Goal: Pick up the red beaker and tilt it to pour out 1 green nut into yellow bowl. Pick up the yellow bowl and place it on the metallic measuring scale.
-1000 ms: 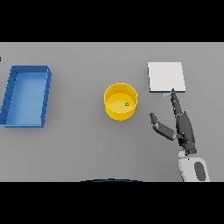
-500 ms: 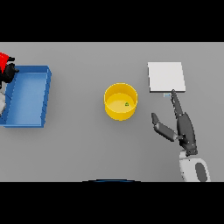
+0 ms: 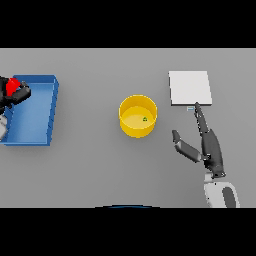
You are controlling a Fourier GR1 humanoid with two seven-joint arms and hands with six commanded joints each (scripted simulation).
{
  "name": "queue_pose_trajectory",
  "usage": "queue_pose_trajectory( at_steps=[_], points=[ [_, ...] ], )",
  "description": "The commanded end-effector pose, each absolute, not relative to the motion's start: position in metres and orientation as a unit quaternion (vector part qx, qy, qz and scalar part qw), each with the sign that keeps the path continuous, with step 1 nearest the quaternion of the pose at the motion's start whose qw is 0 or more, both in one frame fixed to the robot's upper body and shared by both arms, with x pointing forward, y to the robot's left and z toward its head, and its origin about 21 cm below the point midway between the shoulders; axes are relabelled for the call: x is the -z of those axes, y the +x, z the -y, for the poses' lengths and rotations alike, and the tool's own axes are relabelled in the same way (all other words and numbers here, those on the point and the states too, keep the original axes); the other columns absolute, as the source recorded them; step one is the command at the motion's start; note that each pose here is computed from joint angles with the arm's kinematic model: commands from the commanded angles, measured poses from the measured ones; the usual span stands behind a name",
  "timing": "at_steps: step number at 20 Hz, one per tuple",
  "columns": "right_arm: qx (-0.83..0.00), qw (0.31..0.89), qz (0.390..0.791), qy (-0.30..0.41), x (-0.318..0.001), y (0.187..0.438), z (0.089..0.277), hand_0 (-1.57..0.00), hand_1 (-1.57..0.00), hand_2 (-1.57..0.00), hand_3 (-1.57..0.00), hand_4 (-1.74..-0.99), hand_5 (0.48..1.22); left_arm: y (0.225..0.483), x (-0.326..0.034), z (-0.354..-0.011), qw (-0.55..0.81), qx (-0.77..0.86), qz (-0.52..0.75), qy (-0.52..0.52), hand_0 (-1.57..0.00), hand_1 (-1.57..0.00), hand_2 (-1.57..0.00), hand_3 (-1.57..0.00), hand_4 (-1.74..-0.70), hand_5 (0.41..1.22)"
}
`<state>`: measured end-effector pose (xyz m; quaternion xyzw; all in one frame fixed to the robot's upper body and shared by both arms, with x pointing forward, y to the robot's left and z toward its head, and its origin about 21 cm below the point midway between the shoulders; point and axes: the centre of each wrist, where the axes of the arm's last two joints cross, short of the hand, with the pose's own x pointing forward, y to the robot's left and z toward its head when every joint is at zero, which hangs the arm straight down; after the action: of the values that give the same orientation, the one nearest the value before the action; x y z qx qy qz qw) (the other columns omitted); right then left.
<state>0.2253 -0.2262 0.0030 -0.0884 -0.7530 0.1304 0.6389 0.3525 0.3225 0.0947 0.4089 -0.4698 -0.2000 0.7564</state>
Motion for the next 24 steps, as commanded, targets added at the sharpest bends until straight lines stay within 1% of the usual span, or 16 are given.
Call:
queue_pose_trajectory(
  at_steps=[1,2,3,4,6,8,11,15,17,18,19,21,22,24],
  points=[
    [-0.128,0.641,0.751,-0.092,0.000,0.225,0.227,0.00,0.00,0.00,0.00,-1.187,0.664,0.349,-0.100,-0.326,0.766,0.216,0.461,0.394,-1.17,-0.94,-0.96,-0.90,-1.12,0.778],
    [-0.130,0.640,0.752,-0.092,-0.001,0.225,0.230,0.00,0.00,0.00,0.00,-1.185,0.665,0.347,-0.101,-0.326,0.773,0.236,0.450,0.380,-0.93,-0.76,-0.77,-0.72,-1.03,0.758],
    [-0.131,0.639,0.752,-0.094,-0.002,0.225,0.227,0.00,0.00,0.00,0.00,-1.181,0.665,0.346,-0.102,-0.324,0.776,0.246,0.447,0.370,-0.75,-0.60,-0.61,-0.58,-0.97,0.740],
    [-0.133,0.642,0.750,-0.093,-0.001,0.226,0.226,0.00,0.00,0.00,0.00,-1.182,0.667,0.344,-0.105,-0.326,0.777,0.255,0.445,0.366,-0.60,-0.48,-0.49,-0.46,-0.92,0.723],
    [-0.132,0.640,0.752,-0.089,-0.004,0.223,0.225,0.00,0.00,0.00,0.00,-1.187,0.667,0.344,-0.108,-0.329,0.782,0.259,0.442,0.355,-0.38,-0.31,-0.31,-0.30,-0.85,0.698],
    [-0.134,0.643,0.748,-0.094,0.000,0.222,0.227,0.00,0.00,0.00,0.00,-1.187,0.666,0.345,-0.107,-0.327,0.785,0.259,0.441,0.350,-0.24,-0.20,-0.20,-0.19,-0.82,0.684],
    [-0.135,0.649,0.743,-0.095,-0.004,0.225,0.223,0.00,0.00,0.00,0.00,-1.193,0.660,0.349,-0.111,-0.327,0.776,0.254,0.462,0.345,-0.12,-0.10,-0.10,-0.10,-0.79,0.674],
    [-0.163,0.647,0.736,-0.119,-0.006,0.227,0.219,0.00,0.00,0.00,0.00,-1.198,0.662,0.352,-0.116,-0.329,0.765,0.235,0.492,0.343,-0.05,-0.04,-0.04,-0.04,-0.79,0.671],
    [-0.201,0.630,0.744,-0.096,-0.010,0.232,0.219,0.00,0.00,0.00,0.00,-1.162,0.694,0.352,-0.112,-0.326,0.764,0.236,0.495,0.339,-0.03,-0.03,-0.03,-0.02,-0.78,0.679],
    [-0.228,0.618,0.747,-0.095,-0.015,0.240,0.217,0.00,0.00,0.00,0.00,-1.180,0.708,0.353,-0.114,-0.326,0.765,0.236,0.492,0.342,-0.03,-0.02,-0.02,-0.02,-0.78,0.685],
    [-0.250,0.607,0.748,-0.100,-0.019,0.246,0.221,0.00,0.00,0.00,0.00,-1.202,0.709,0.353,-0.112,-0.327,0.765,0.234,0.491,0.344,-0.02,-0.02,-0.02,-0.02,-0.78,0.693],
    [-0.301,0.595,0.739,-0.096,-0.032,0.258,0.219,0.00,0.00,0.00,0.00,-1.234,0.707,0.353,-0.105,-0.323,0.768,0.235,0.492,0.336,-0.01,-0.01,-0.01,-0.01,-0.79,0.704],
    [-0.332,0.590,0.729,-0.099,-0.033,0.260,0.220,0.00,0.00,0.00,0.00,-1.255,0.700,0.354,-0.106,-0.323,0.767,0.236,0.493,0.336,-0.01,-0.01,-0.01,-0.01,-0.79,0.707],
    [-0.398,0.568,0.709,-0.130,-0.044,0.272,0.217,0.00,0.00,0.00,0.00,-1.278,0.683,0.354,-0.104,-0.321,0.768,0.236,0.493,0.334,-0.01,0.00,0.00,0.00,-0.79,0.710]
  ],
)
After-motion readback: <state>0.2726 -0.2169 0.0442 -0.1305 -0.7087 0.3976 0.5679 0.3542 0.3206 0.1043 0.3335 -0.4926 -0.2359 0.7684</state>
